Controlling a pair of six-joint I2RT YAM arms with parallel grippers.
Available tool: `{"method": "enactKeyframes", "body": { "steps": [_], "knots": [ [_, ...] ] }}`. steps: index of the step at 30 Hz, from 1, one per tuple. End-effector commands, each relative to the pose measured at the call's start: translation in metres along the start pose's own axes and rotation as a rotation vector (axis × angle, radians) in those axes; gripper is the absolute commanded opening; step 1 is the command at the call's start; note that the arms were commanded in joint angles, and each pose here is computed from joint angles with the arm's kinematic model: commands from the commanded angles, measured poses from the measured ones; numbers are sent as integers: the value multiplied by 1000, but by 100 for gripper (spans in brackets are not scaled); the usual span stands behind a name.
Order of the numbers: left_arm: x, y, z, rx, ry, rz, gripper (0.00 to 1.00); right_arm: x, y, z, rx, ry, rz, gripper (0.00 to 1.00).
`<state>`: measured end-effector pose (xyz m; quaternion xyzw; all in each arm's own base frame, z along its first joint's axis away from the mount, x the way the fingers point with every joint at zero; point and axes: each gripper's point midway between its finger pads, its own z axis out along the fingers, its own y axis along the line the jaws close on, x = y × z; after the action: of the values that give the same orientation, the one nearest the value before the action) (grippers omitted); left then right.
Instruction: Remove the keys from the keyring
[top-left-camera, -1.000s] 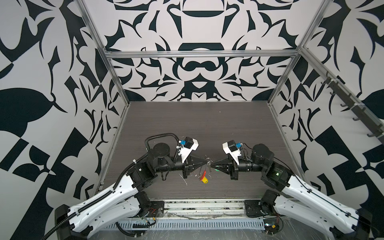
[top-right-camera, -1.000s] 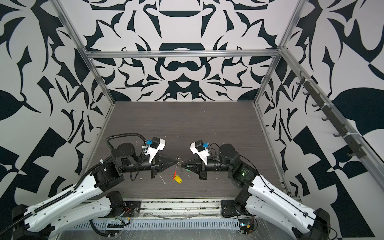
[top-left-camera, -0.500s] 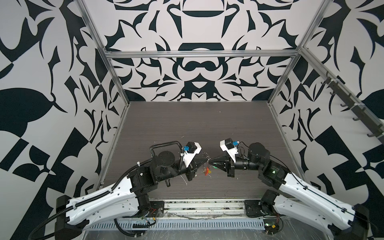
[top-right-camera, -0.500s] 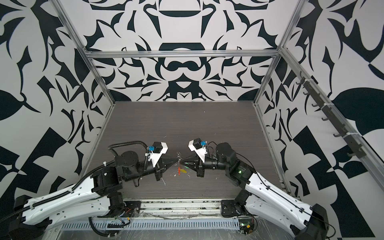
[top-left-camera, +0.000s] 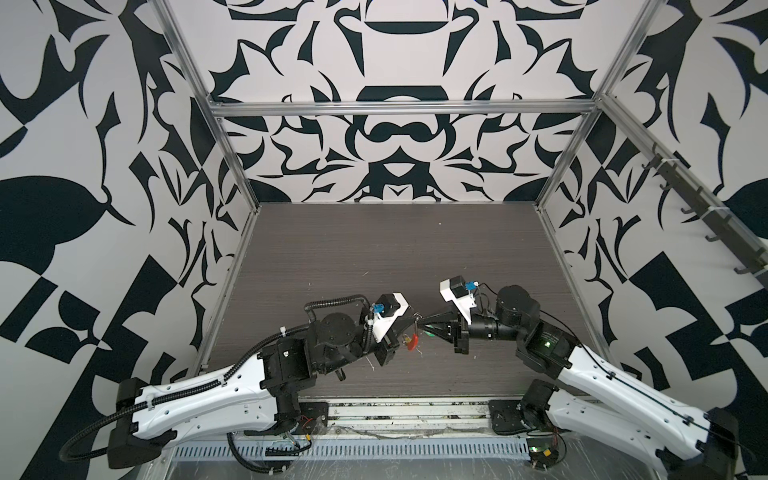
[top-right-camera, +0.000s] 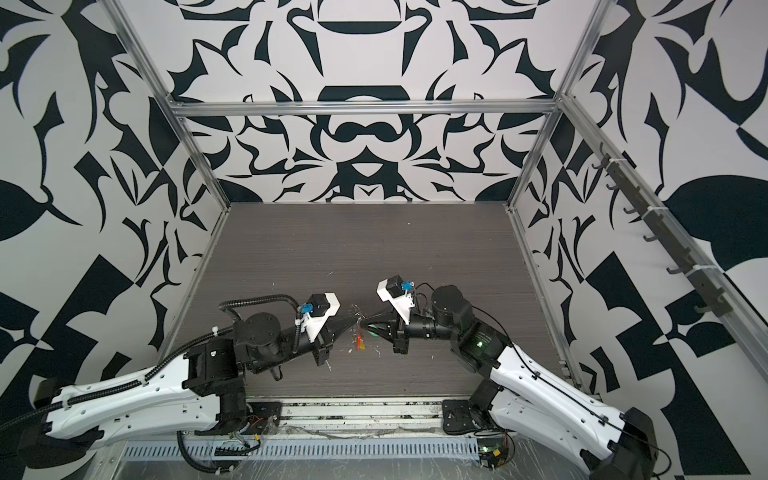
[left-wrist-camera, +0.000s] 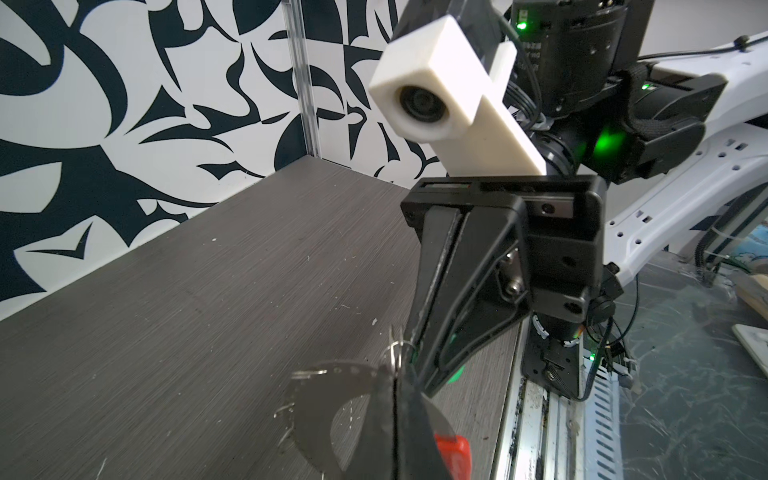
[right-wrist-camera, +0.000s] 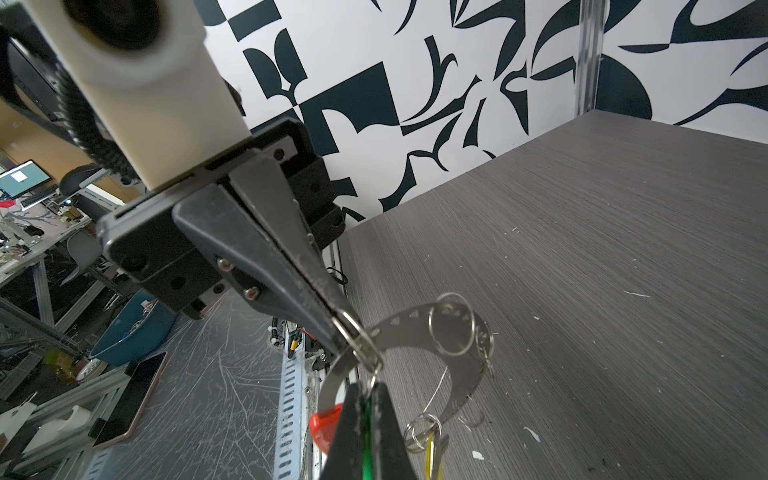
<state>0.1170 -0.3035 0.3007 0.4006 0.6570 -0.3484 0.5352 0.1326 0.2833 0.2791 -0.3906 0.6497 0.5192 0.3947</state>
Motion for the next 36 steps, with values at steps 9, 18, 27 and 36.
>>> {"method": "enactKeyframes", "body": {
  "steps": [9, 18, 27, 36],
  "knots": [
    [-18, -5, -4, -13, -70, 38, 0, -13, -3, -7, 52, -49, -7, 0],
    [-16, -5, -5, -20, -65, 51, 0, -18, 7, -14, 31, -56, -13, 0],
    [-12, -6, -5, -9, -49, 57, 0, -27, 16, -19, 21, -43, -38, 0],
    [-11, -9, -5, 4, -49, 53, 0, -26, 7, -17, 65, -25, -20, 0]
  ]
}}
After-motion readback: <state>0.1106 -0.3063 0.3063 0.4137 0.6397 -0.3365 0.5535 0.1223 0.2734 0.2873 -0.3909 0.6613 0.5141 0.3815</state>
